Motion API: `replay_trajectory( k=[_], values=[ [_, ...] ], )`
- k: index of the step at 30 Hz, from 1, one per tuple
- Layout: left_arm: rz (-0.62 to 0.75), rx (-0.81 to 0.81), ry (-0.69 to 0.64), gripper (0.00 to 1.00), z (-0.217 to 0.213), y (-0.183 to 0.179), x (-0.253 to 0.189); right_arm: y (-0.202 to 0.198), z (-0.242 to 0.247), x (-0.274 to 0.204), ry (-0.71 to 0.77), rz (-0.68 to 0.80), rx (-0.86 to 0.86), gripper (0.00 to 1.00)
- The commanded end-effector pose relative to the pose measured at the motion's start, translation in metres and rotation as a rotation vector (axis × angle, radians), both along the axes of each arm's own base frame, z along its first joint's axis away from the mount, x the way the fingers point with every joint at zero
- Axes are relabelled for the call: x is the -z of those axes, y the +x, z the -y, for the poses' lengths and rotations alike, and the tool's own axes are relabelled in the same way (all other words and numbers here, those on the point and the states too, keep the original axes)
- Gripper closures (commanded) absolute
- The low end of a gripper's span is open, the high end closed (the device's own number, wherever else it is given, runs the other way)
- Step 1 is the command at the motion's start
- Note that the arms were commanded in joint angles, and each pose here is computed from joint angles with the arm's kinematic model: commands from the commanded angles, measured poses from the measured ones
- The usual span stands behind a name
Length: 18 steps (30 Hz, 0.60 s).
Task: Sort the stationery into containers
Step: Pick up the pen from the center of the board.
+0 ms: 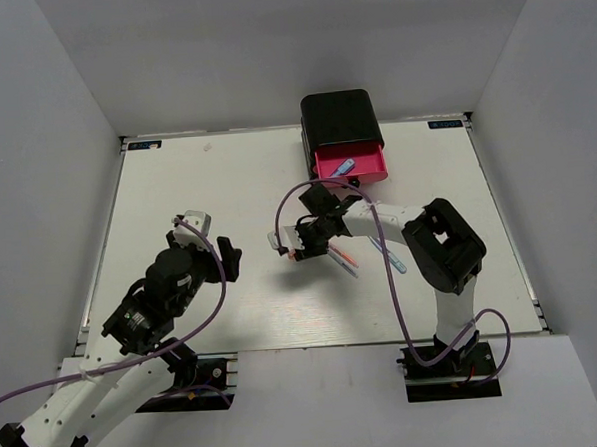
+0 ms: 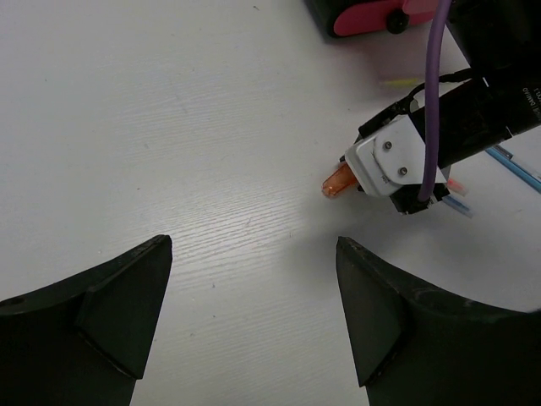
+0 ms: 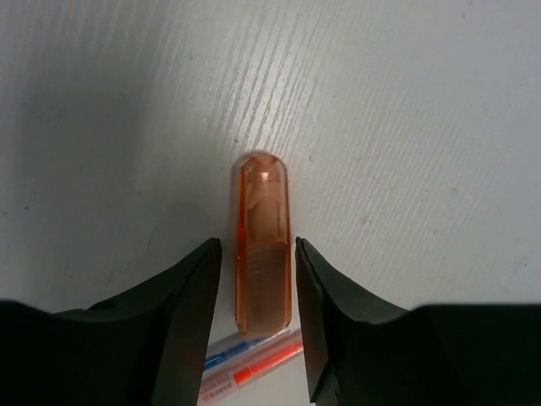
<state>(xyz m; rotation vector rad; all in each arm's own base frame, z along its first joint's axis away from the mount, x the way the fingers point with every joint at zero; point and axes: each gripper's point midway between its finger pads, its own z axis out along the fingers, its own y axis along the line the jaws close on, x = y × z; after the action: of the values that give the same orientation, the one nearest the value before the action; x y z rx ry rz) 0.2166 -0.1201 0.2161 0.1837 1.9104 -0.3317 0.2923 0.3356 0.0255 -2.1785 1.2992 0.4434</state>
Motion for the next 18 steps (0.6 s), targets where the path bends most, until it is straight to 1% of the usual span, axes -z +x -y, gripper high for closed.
replay_trajectory(
  k=[1,2,4,5,8,9,11,12,13,14,15,17,18],
  values=[
    [0.037,-0.031,-0.029,0.12,-0.005,0.002,-0.017,-0.018,0.014,0.025,-0.105,-0.067,-0.049,0.54],
    [0.037,-0.031,-0.029,0.12,-0.005,0.002,-0.017,-0.022,0.018,0.028,-0.120,-0.085,-0.055,0.62],
    [0.030,-0.031,-0.023,0.12,-0.005,0.002,-0.013,-0.029,0.017,0.028,-0.126,-0.113,-0.074,0.69],
    [0.044,-0.032,-0.034,0.12,-0.005,0.002,-0.017,-0.038,0.022,0.030,-0.149,-0.151,-0.079,0.77],
    [0.044,-0.032,-0.035,0.12,-0.005,0.002,-0.017,-0.049,0.017,0.019,-0.119,-0.211,-0.091,0.87],
    [0.044,-0.032,-0.035,0.12,-0.005,0.002,-0.017,-0.049,0.011,0.004,-0.080,-0.208,-0.082,0.92],
    [0.044,-0.032,-0.035,0.12,-0.005,0.002,-0.017,-0.050,0.000,-0.014,-0.024,-0.217,-0.079,0.94],
    [0.044,-0.032,-0.035,0.12,-0.005,0.002,-0.017,-0.047,-0.005,-0.038,0.026,-0.212,-0.035,0.97],
    [0.052,-0.032,-0.041,0.12,-0.006,0.001,-0.019,-0.045,-0.016,-0.056,0.091,-0.207,-0.034,0.99],
    [0.061,-0.032,-0.048,0.12,-0.007,0.000,-0.022,-0.044,-0.020,-0.067,0.122,-0.200,-0.023,0.99],
    [0.061,-0.032,-0.049,0.12,-0.007,0.000,-0.022,-0.035,-0.030,-0.101,0.216,-0.159,0.018,0.99],
    [0.078,-0.032,-0.064,0.12,-0.008,-0.002,-0.025,-0.032,-0.031,-0.119,0.265,-0.154,0.068,0.99],
    [0.078,-0.032,-0.064,0.12,-0.008,-0.002,-0.025,-0.026,-0.036,-0.151,0.351,-0.098,0.082,0.99]
  ],
)
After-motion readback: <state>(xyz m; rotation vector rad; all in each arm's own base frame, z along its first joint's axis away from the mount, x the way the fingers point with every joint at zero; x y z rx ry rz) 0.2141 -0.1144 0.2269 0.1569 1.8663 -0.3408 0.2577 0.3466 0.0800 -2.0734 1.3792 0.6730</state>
